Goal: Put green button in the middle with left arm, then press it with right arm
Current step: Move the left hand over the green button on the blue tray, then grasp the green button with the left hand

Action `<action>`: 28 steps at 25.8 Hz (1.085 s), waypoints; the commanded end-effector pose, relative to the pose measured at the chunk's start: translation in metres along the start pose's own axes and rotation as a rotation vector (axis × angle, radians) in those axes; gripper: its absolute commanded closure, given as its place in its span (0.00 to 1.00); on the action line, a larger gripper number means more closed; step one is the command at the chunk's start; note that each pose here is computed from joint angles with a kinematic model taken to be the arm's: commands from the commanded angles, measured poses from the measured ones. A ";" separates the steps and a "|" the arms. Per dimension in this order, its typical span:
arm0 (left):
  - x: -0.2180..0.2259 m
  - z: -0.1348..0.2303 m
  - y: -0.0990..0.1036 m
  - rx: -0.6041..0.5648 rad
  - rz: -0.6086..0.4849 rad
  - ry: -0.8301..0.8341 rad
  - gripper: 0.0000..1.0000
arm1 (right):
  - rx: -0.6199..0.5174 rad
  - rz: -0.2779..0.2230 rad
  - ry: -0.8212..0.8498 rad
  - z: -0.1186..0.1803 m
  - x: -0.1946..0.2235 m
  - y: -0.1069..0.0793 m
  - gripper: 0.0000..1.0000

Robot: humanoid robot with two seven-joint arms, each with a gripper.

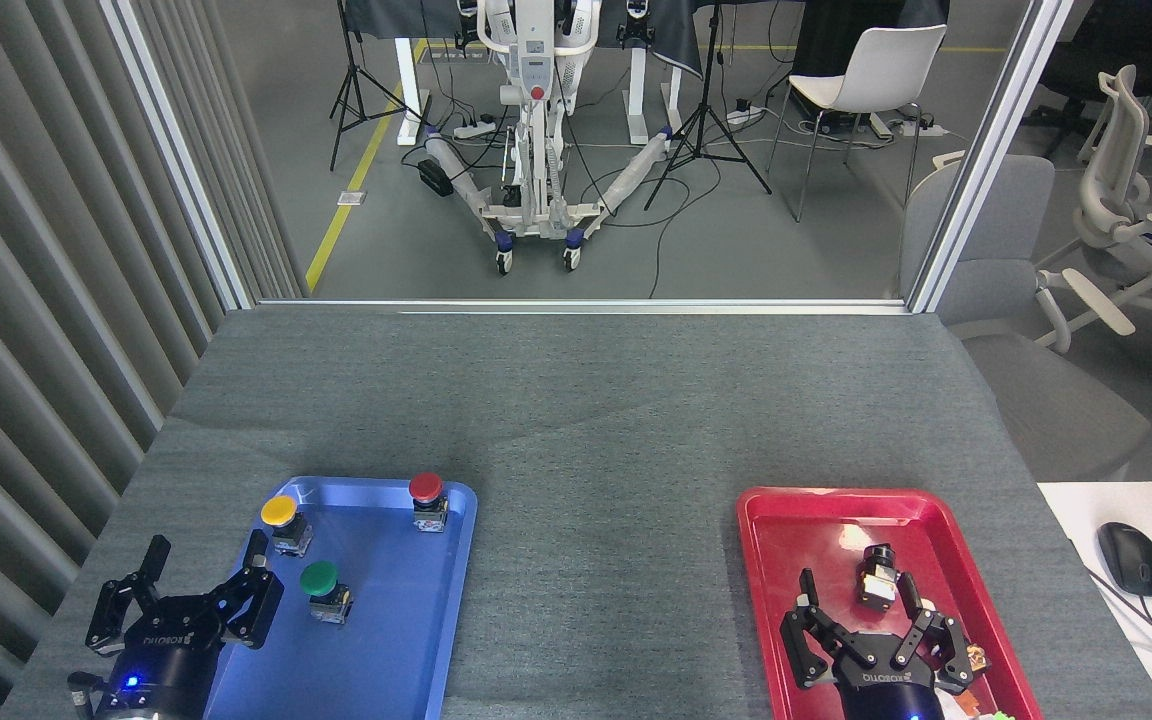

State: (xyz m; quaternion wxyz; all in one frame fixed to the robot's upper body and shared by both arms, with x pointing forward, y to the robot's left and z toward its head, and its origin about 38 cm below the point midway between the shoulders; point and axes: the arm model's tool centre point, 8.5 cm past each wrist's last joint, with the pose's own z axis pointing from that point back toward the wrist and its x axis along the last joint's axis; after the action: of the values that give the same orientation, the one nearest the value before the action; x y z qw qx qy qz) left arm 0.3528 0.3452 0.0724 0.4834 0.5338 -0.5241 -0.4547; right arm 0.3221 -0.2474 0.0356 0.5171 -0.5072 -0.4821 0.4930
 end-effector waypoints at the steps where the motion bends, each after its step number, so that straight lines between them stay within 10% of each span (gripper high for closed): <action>1: 0.008 0.002 -0.007 -0.022 0.010 -0.016 0.01 | -0.002 -0.001 0.001 0.000 0.000 0.000 0.00; 28: 0.040 0.035 -0.074 -0.221 0.022 -0.153 0.01 | -0.005 -0.004 0.000 0.000 0.002 -0.001 0.00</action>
State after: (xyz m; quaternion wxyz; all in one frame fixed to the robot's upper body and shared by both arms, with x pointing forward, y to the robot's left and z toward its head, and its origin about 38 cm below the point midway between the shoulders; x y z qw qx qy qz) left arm 0.3296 0.3022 0.0040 0.4981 0.4450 -0.5158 -0.5364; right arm 0.3221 -0.2460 0.0364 0.5167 -0.5075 -0.4841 0.4911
